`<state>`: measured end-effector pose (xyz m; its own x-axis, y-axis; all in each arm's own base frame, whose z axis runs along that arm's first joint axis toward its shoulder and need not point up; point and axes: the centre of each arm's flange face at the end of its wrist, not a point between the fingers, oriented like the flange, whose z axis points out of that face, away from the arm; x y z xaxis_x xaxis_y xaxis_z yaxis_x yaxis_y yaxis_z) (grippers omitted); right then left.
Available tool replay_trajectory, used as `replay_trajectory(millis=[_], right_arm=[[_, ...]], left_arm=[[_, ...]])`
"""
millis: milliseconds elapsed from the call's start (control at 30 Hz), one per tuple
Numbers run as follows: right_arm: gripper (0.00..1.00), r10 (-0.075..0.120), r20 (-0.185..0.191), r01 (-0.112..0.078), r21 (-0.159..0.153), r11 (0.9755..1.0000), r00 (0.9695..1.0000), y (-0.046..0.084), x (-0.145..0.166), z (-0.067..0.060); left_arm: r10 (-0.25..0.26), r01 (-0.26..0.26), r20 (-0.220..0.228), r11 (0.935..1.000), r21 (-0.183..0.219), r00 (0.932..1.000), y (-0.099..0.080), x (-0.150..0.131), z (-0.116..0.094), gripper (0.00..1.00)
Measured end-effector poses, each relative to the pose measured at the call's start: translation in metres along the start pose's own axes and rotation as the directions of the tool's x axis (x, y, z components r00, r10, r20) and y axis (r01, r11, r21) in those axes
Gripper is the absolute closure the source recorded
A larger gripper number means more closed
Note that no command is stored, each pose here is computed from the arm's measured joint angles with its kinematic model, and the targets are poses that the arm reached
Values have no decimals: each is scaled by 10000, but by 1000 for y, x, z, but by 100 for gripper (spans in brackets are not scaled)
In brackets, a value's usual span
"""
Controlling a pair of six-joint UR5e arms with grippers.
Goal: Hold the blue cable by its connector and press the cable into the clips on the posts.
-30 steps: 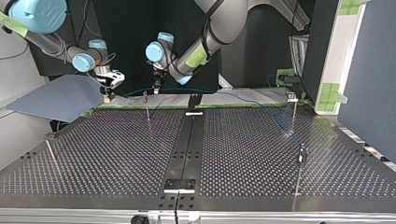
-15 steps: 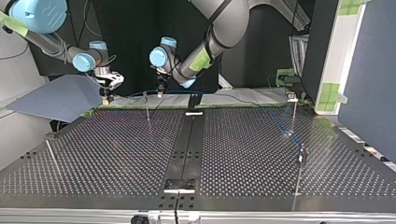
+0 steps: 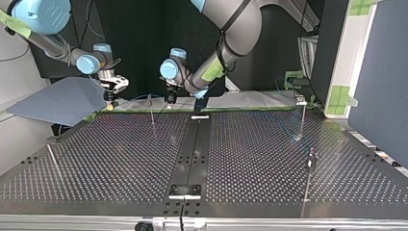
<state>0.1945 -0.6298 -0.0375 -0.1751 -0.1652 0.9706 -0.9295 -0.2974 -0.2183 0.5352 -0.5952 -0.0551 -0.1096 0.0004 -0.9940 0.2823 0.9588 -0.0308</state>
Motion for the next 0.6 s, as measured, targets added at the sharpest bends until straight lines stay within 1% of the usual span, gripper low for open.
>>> replay_trajectory(millis=[133, 333, 500, 600], right_arm=[[100, 34, -209, -33, 70, 10000, 9998, -1, 4, 5], [100, 89, -422, -82, 175, 9998, 9991, -4, 8, 11], [100, 78, -489, -64, 280, 9996, 9988, -8, 6, 12], [100, 54, -433, -37, 377, 9993, 9990, -12, -1, 14]], left_arm=[[-69, 69, 13, 9999, 87, 10000, 2, -2, 4, 100], [-217, 215, 63, 9993, 319, 9997, 0, -7, 8, 100], [-386, 382, 69, 9979, 521, 9992, -2, -9, 10, 100], [-571, 567, 45, 9963, 648, 9984, -2, -9, 11, 100]])
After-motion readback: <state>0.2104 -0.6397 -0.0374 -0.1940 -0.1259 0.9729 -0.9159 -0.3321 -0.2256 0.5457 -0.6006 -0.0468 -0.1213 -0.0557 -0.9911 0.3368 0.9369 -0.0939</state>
